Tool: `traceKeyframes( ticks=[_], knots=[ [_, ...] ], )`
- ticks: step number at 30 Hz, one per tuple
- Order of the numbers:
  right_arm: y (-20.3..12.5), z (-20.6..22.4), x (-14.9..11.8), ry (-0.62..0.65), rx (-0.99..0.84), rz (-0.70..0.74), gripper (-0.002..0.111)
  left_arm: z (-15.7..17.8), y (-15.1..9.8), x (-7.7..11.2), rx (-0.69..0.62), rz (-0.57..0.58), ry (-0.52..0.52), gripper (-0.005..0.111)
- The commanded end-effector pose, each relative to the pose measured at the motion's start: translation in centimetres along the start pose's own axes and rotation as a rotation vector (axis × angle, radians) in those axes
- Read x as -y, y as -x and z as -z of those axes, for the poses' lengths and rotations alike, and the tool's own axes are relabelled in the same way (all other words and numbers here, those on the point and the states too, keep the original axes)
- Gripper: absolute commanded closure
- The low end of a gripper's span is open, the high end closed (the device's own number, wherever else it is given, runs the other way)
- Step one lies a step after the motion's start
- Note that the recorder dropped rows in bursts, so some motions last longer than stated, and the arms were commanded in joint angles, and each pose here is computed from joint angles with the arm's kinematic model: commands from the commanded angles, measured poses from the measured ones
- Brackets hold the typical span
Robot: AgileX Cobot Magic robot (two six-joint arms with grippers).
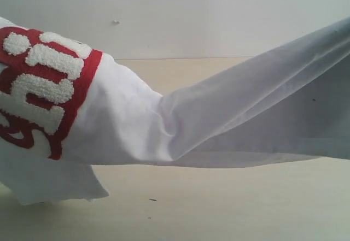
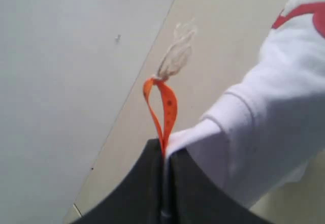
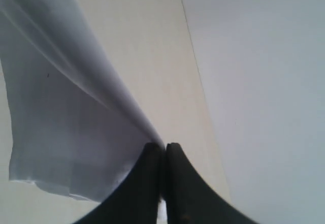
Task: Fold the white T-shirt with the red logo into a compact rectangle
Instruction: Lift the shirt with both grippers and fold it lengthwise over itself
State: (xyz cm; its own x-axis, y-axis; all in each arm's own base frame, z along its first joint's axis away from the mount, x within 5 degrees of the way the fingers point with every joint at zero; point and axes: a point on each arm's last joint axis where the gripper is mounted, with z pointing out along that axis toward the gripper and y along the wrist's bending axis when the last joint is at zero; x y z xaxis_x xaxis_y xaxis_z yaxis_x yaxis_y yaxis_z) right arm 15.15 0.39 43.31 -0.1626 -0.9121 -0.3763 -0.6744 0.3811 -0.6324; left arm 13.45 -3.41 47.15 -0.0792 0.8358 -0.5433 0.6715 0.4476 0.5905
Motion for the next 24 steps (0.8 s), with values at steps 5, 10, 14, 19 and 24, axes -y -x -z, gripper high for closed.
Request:
traceKeyframes(
  ticks=[5, 10, 14, 19, 24],
  knots=[
    [0.6, 1.3, -0.7, 0.001, 0.057, -0.027, 0.108, 3.3, 0.5, 0.9, 0.035, 0.137, 0.101, 0.107],
    [0.5, 0.1, -0.3, 0.035, 0.050, -0.040, 0.108, 3.0, 0.3, 0.9, 0.013, 0.150, 0.103, 0.107],
    [0.0, -2.9, 0.8, 0.121, 0.018, -0.063, 0.108, -0.9, -0.3, -0.1, -0.085, 0.150, 0.024, 0.107],
    [-1.4, -8.6, 2.1, 0.272, -0.074, -0.088, 0.108, -9.3, -1.9, -1.5, -0.265, 0.097, -0.163, 0.107],
    [-3.4, -16.7, 2.7, 0.429, -0.152, -0.133, 0.108, -17.9, -5.0, -2.0, -0.492, 0.028, -0.335, 0.107]
  ],
)
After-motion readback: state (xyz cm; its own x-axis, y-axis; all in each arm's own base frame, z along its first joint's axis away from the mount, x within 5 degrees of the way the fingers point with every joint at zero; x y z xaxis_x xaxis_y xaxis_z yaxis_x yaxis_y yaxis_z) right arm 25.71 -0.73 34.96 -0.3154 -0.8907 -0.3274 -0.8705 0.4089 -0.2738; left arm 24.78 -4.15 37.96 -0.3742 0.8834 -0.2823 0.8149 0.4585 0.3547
